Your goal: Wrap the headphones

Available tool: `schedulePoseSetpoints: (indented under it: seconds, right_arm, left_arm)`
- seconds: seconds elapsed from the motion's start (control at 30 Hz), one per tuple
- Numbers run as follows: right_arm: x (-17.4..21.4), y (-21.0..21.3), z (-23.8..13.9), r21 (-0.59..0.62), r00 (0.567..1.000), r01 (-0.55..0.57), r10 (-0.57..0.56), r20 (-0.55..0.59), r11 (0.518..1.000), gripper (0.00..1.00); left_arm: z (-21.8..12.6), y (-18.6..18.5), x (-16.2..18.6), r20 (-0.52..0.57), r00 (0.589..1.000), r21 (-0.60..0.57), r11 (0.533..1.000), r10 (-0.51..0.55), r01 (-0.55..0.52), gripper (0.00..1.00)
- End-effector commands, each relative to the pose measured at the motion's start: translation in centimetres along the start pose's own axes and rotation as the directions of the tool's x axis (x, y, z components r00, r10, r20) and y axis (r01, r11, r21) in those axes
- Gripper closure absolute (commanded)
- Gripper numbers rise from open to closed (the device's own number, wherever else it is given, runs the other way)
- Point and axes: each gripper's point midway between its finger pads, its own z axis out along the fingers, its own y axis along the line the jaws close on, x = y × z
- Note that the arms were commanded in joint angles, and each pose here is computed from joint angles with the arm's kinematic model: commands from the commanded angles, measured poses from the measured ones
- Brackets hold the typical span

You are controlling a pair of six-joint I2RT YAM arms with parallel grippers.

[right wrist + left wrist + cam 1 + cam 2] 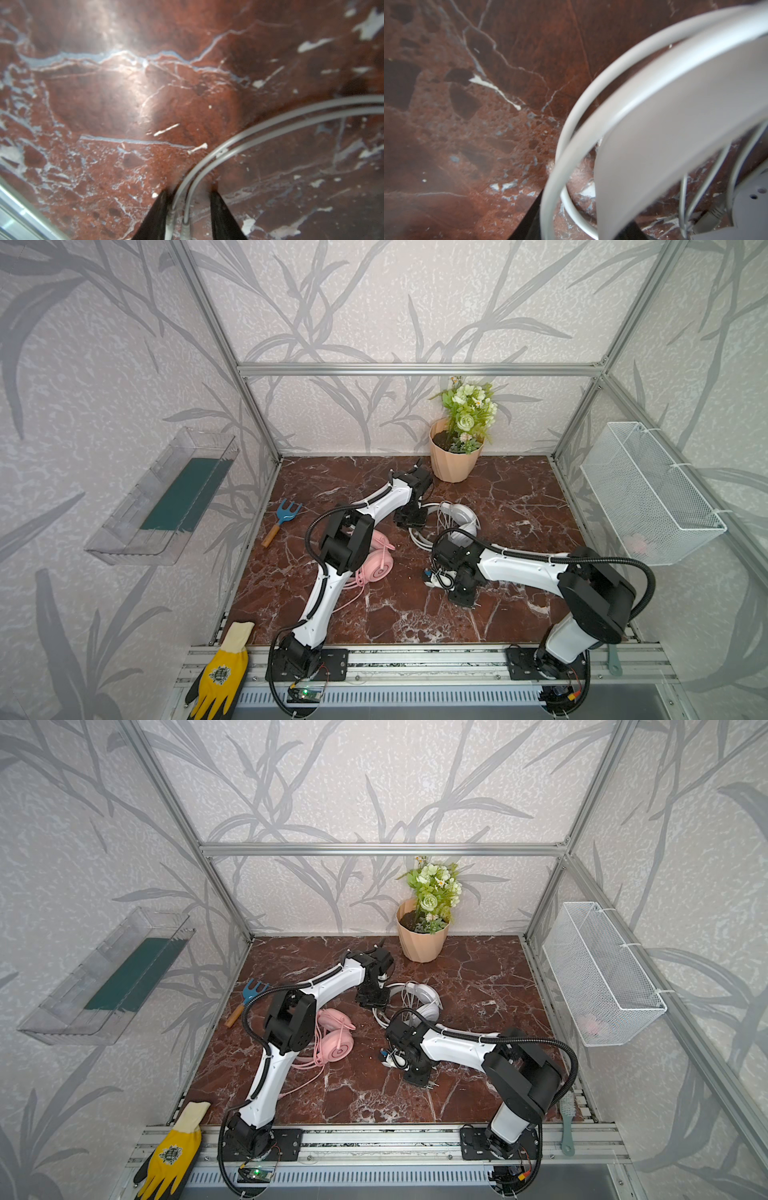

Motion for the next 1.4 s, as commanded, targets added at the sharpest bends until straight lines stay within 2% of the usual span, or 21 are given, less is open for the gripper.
schedulePoseSetpoints:
  seconds: [0.0, 0.27, 0.53, 0.63, 0.73, 0.87, 1.17, 1.37]
  right_arm:
    - [2.1, 0.7, 1.5, -0.026, 0.995, 0.013, -0.016, -0.1, 1.0, 0.78]
    - [1.8, -0.5, 0.1, 0.065, 0.994, 0.105, -0.103, -0.034, 0.992, 1.0]
    - [1.7, -1.7, -4.5, 0.215, 0.954, 0.28, -0.296, 0.048, 0.936, 1.0]
    - [2.3, -1.7, -6.1, 0.244, 0.919, 0.376, -0.394, 0.027, 0.894, 1.0]
    - [2.7, -2.0, -7.6, 0.288, 0.865, 0.48, -0.502, 0.002, 0.829, 1.0]
    - [2.2, -3.2, -9.7, 0.396, 0.805, 0.552, -0.592, -0.026, 0.733, 1.0]
    - [-0.4, -7.1, -13.1, 0.507, 0.686, 0.652, -0.723, -0.079, 0.564, 1.0]
    - [-3.6, -10.1, -15.3, 0.549, 0.62, 0.685, -0.779, -0.095, 0.479, 1.0]
  left_arm:
    - [-1.1, 0.8, 0.5, 0.005, 0.999, -0.048, 0.998, 0.033, -0.033, 0.57]
    - [-1.1, 1.0, 0.5, 0.004, 0.997, -0.063, 0.996, 0.071, -0.07, 0.58]
    - [-0.6, -0.3, 1.0, 0.0, 0.993, -0.065, 0.99, 0.122, -0.122, 0.6]
    - [-0.5, -1.2, 1.2, 0.004, 0.99, -0.053, 0.988, 0.142, -0.142, 0.61]
    - [-0.6, -2.2, 1.2, 0.014, 0.986, -0.042, 0.985, 0.168, -0.168, 0.61]
    - [-0.6, -2.8, 1.2, 0.016, 0.984, -0.031, 0.983, 0.179, -0.178, 0.61]
    - [-1.0, -5.2, 2.0, 0.026, 0.959, -0.006, 0.959, 0.283, -0.283, 0.62]
    - [-1.2, -5.3, 2.1, 0.03, 0.957, -0.02, 0.958, 0.288, -0.287, 0.62]
